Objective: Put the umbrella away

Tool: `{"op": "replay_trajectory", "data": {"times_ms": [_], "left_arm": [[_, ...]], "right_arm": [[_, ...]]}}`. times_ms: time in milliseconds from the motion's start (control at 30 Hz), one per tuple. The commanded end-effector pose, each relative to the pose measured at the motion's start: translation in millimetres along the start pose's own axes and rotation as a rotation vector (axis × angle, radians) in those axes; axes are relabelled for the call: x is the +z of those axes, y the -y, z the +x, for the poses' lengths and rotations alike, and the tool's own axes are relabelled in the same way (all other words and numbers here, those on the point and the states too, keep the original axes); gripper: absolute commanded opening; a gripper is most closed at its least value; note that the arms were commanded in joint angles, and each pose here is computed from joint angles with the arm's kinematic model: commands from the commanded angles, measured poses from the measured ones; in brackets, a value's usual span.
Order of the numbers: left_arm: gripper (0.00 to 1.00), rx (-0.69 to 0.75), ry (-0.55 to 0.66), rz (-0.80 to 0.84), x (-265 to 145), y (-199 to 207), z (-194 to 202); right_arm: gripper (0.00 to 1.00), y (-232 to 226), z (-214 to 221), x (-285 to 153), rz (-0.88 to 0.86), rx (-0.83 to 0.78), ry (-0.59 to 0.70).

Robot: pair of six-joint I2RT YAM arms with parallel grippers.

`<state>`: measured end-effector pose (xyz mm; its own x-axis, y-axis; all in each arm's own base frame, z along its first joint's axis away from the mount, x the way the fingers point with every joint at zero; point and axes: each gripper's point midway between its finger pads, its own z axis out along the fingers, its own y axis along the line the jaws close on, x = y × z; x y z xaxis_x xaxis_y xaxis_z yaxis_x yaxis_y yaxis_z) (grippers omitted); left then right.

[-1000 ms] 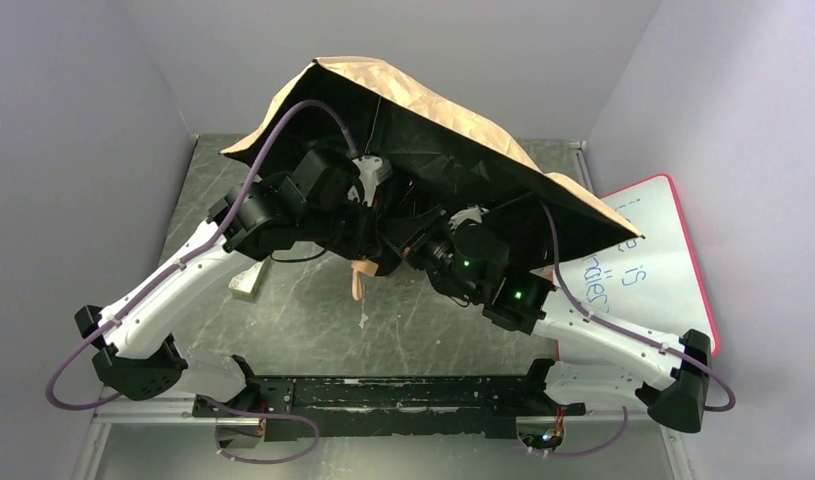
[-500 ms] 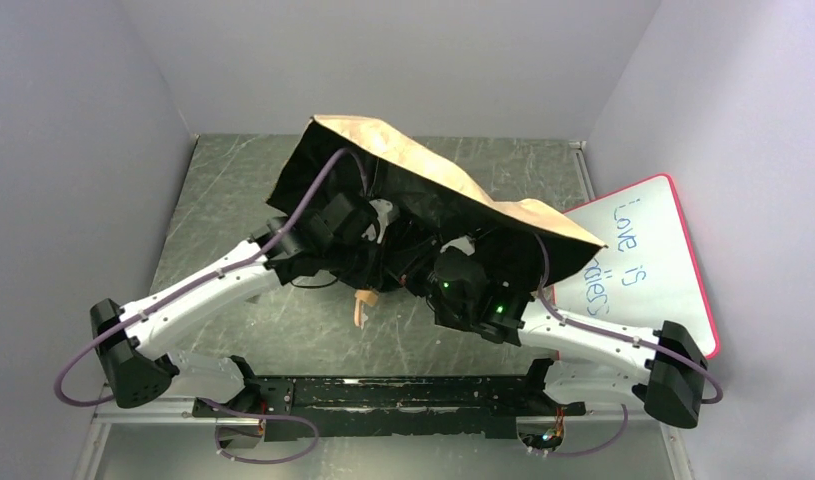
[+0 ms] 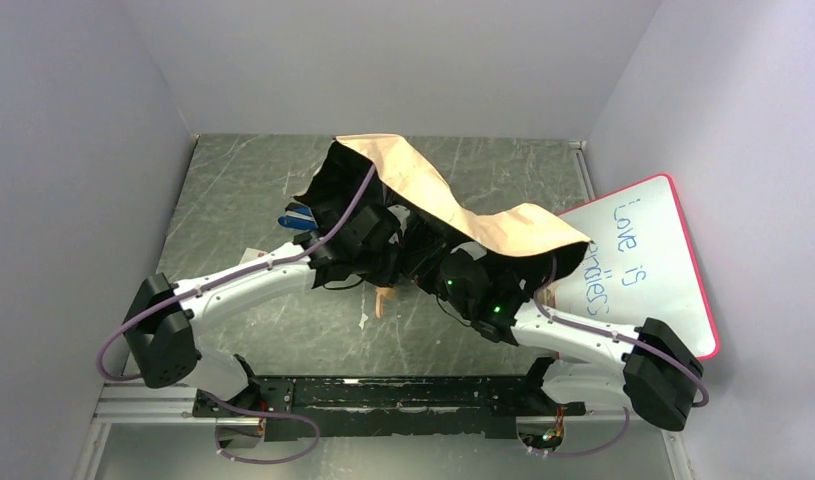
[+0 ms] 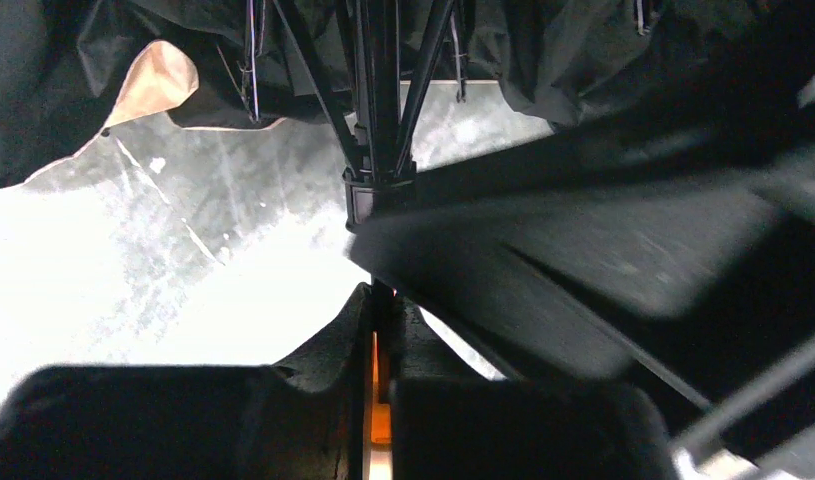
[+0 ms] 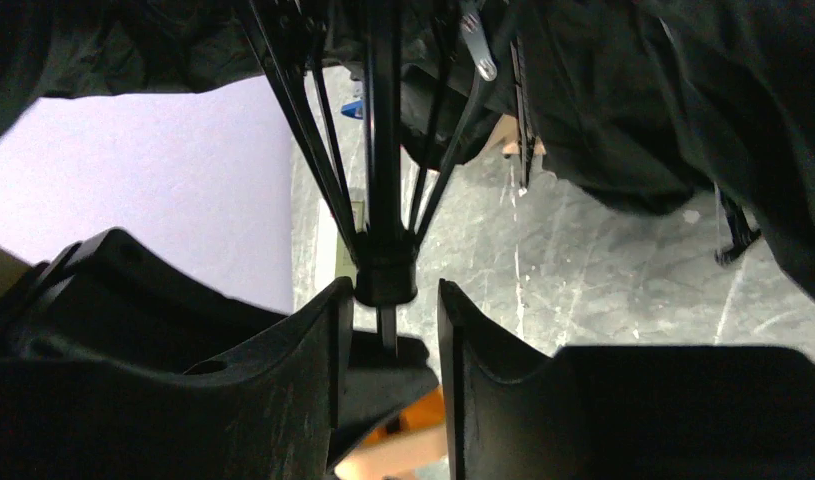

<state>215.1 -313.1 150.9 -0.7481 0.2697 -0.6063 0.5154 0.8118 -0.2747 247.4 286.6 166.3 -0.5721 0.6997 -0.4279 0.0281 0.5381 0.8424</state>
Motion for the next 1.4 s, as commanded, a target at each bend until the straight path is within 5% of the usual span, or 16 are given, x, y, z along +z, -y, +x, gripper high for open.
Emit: {"op": "replay_trajectory", "data": {"times_ms": [0,200,633,900,1200,1367], "left_arm": [[0.05,-0.019,0.106,-0.117,15.9,-25.7,-23.8],[0.05,-0.022,0.084,-0.119,34.6,-26.6,-19.1],[0.05,-0.011,0.041,-0.123,65.9,-33.6,-9.9],[0.05,0.019,0.065,0.003,62.9,-9.9,-22.4],[0.05,0.034,0.126,0.186,42.1,24.4,-35.5],[0.05,-0.011,0.13,0.119,42.1,13.2,-36.0]], "right_arm": [[0.44,16.0,-13.1,-6.1,0.019,-0.034,0.037],[0.59,29.9,-22.6,-19.3,0.045,-0.03,0.059],[0.6,83.4,-21.2,-51.1,0.148,-0.091,0.044],[0.6,90.7,17.6,-46.5,0.065,-0.202,-0.129],[0.65,101.2,37.6,-25.5,0.181,-0.268,-0.245],[0.65,85.6,38.1,-24.4,0.106,-0.286,-0.255]]}}
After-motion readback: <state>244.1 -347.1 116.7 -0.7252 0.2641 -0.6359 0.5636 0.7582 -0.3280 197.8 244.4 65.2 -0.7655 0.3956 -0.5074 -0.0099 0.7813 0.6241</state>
